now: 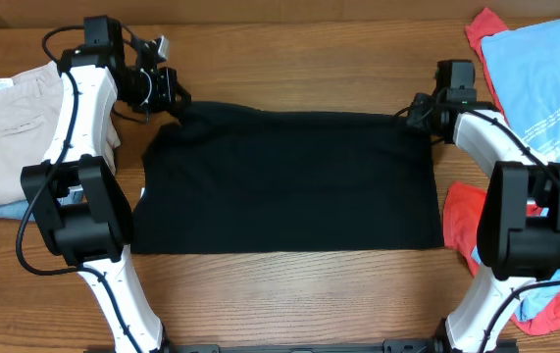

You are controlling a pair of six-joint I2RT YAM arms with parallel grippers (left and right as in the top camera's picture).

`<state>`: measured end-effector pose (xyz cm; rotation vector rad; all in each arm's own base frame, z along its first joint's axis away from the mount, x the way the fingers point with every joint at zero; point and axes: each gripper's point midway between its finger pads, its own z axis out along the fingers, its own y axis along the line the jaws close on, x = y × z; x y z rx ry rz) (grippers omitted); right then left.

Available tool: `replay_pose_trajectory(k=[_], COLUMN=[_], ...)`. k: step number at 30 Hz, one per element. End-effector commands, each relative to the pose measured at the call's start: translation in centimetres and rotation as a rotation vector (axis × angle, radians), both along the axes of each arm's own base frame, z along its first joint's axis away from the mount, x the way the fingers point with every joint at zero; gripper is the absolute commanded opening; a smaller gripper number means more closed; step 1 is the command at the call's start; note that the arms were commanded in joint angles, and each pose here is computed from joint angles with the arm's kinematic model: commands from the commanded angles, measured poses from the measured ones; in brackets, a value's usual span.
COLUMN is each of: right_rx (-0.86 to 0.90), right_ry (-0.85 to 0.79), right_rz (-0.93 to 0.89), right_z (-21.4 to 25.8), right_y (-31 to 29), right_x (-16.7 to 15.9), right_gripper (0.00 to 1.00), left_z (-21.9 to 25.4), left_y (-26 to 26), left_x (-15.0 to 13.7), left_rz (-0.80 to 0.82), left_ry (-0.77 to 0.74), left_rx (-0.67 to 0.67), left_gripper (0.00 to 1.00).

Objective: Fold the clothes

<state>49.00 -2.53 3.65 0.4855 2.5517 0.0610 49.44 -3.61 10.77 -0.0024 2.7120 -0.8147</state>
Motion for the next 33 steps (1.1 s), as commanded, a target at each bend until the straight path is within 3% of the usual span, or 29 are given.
replay_pose_trajectory(k=[1,7,8,20,25,33], right_rx=[-0.025,-0.028,-0.034,-0.034,-0.058,-0.072], right_ry=[-0.050,0.009,0.026,0.189,0.210,0.240], right_rz=[-0.024,-0.027,-0.030,-0.026,-0.037,-0.044], right_z=[2.8,3.2,3.2,2.7,2.7,5.2], right_y=[-1.0,-1.1,-1.2,-1.0,-1.5,-1.8], right_x=[0.0,-1.8,-2.2,-6.5,-7.0,-7.1], right_gripper=[0.08,0.08,0.04,0.06,0.06,0.06], left_z=[1.1,1.4,1.5,3.4,3.2,3.1], left_y=[0.6,0.4,0.5,2.5,3.5,3.3], left_x=[-0.2,-1.7,-2.0,-5.8,-8.0,-9.9], left_rz=[-0.024,-0.035,-0.033,-0.003,0.009,-0.004], left_ry=[-0.031,0.017,0.028,0.122,0.210,0.293], left_rx=[0.037,0.034,0.042,0.189,0.254,0.246], left_gripper=[0.04,0.04,0.04,0.04,0.04,0.04])
